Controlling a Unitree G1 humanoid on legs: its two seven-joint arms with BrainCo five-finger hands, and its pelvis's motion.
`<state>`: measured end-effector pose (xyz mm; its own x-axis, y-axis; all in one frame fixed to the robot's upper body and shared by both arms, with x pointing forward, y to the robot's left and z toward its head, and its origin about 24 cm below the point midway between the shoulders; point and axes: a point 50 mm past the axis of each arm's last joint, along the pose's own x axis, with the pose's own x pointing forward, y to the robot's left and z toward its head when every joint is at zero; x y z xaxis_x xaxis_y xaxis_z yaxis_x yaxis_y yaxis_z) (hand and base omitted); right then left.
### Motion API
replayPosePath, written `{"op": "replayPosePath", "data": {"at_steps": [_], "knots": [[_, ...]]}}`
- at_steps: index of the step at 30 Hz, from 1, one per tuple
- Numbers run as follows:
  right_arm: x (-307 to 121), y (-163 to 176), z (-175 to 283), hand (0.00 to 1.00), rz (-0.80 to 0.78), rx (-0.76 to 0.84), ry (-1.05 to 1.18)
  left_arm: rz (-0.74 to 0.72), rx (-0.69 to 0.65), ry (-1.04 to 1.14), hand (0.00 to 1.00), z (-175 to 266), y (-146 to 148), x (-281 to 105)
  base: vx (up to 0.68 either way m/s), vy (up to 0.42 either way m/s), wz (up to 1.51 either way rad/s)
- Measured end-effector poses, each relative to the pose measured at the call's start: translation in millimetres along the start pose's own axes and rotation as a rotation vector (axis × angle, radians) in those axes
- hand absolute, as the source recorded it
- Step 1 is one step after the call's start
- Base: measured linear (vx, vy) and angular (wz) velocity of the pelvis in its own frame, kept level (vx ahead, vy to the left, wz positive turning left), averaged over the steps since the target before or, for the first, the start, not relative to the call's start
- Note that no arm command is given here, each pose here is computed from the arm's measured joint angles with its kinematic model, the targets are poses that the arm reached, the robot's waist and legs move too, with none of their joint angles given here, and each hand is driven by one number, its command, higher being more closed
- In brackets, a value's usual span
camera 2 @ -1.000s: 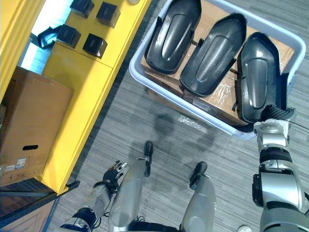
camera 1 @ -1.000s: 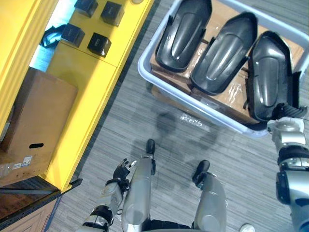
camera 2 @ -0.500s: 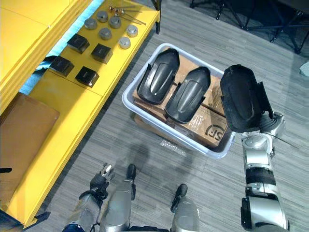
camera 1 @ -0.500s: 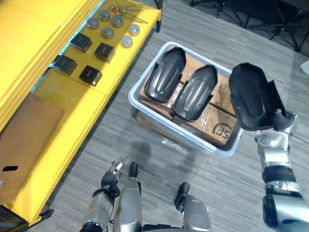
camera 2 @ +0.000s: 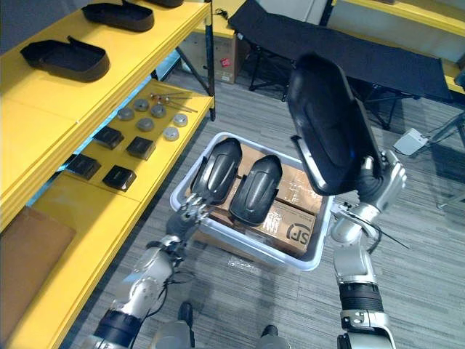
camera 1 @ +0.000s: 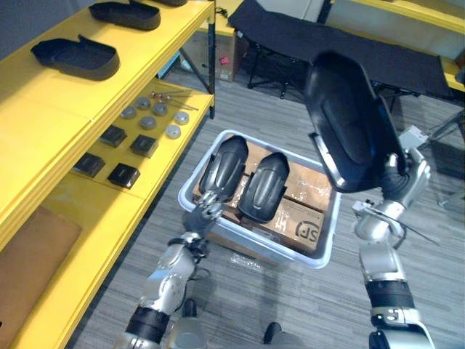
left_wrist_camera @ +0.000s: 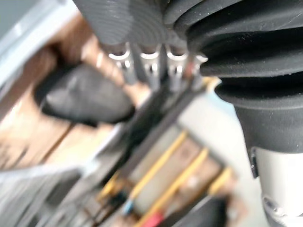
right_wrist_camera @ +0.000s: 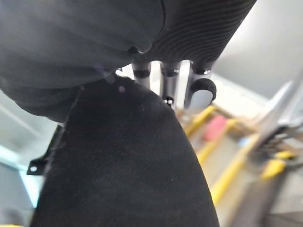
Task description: Walk over and take plastic housings, then place them on the shelf
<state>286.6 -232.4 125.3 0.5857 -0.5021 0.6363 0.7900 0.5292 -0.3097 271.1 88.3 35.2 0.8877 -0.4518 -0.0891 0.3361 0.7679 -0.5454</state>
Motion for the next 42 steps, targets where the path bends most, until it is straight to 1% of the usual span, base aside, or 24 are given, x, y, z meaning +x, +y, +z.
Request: {"op": "replayPosePath", "data": {"at_steps": [1, 4, 7, 12, 15, 17, 20, 24, 26, 28, 31, 32, 35, 38, 42], "knots": [[-0.9, 1.2, 2.8, 1.00, 0.005, 0.006, -0.016, -0.010, 0.001, 0.008, 0.00, -0.5, -2.2, 1.5, -0.07, 0.028, -0.20], [-14.2, 14.5, 28.1, 1.00, 0.072, 0.099, -0.156, -0.119, 0.009, 0.071, 0.00, -3.0, -29.2, 18.3, -0.05, -0.001, -0.09], [-27.4, 25.6, 42.2, 1.00, 0.134, 0.182, -0.215, -0.148, 0.012, 0.093, 0.00, -5.4, -38.8, 26.6, -0.08, -0.017, -0.06], [-40.4, 36.1, 54.3, 1.00, 0.228, 0.238, -0.268, -0.163, 0.040, 0.139, 0.00, -13.6, -43.6, 31.0, -0.05, 0.009, -0.03], [-48.7, 42.9, 59.0, 1.00, 0.299, 0.251, -0.282, -0.167, 0.035, 0.122, 0.00, -14.5, -46.0, 32.7, -0.03, 0.006, 0.01], [-62.6, 50.3, 62.6, 1.00, 0.370, 0.270, -0.280, -0.157, 0.042, 0.059, 0.00, -7.5, -48.6, 35.4, -0.04, 0.010, 0.01], [-70.7, 53.9, 57.3, 1.00, 0.390, 0.265, -0.242, -0.106, 0.043, 0.000, 0.00, -2.1, -46.0, 35.5, -0.02, 0.006, 0.04], [-84.7, 59.1, 46.2, 1.00, 0.419, 0.255, -0.168, 0.003, 0.036, -0.127, 0.00, 9.5, -44.0, 35.5, -0.01, 0.005, 0.06], [-89.9, 57.9, 42.6, 1.00, 0.420, 0.251, -0.145, 0.029, 0.045, -0.169, 0.00, 13.2, -45.1, 35.2, 0.00, -0.001, 0.13], [-98.8, 58.6, 39.1, 1.00, 0.428, 0.248, -0.115, 0.058, 0.021, -0.278, 0.00, 27.4, -47.1, 32.7, 0.01, -0.003, 0.07], [-111.1, 60.5, 35.0, 1.00, 0.457, 0.249, -0.079, 0.053, -0.021, -0.394, 0.00, 44.5, -54.4, 28.4, 0.00, 0.000, 0.00], [-116.4, 60.9, 35.1, 1.00, 0.466, 0.258, -0.063, 0.052, -0.046, -0.429, 1.00, 49.1, -56.9, 27.5, 0.00, 0.000, 0.00], [-126.2, 62.0, 36.4, 1.00, 0.493, 0.271, -0.047, 0.083, -0.084, -0.461, 1.00, 55.5, -51.9, 26.4, -0.03, 0.003, 0.01], [-133.7, 61.9, 35.3, 1.00, 0.511, 0.269, -0.037, 0.100, -0.162, -0.443, 1.00, 56.4, -46.4, 27.0, -0.04, 0.004, -0.02], [-134.7, 60.3, 33.1, 1.00, 0.502, 0.262, -0.030, 0.066, -0.176, -0.386, 1.00, 53.1, -46.2, 29.3, -0.04, 0.008, -0.02]]}}
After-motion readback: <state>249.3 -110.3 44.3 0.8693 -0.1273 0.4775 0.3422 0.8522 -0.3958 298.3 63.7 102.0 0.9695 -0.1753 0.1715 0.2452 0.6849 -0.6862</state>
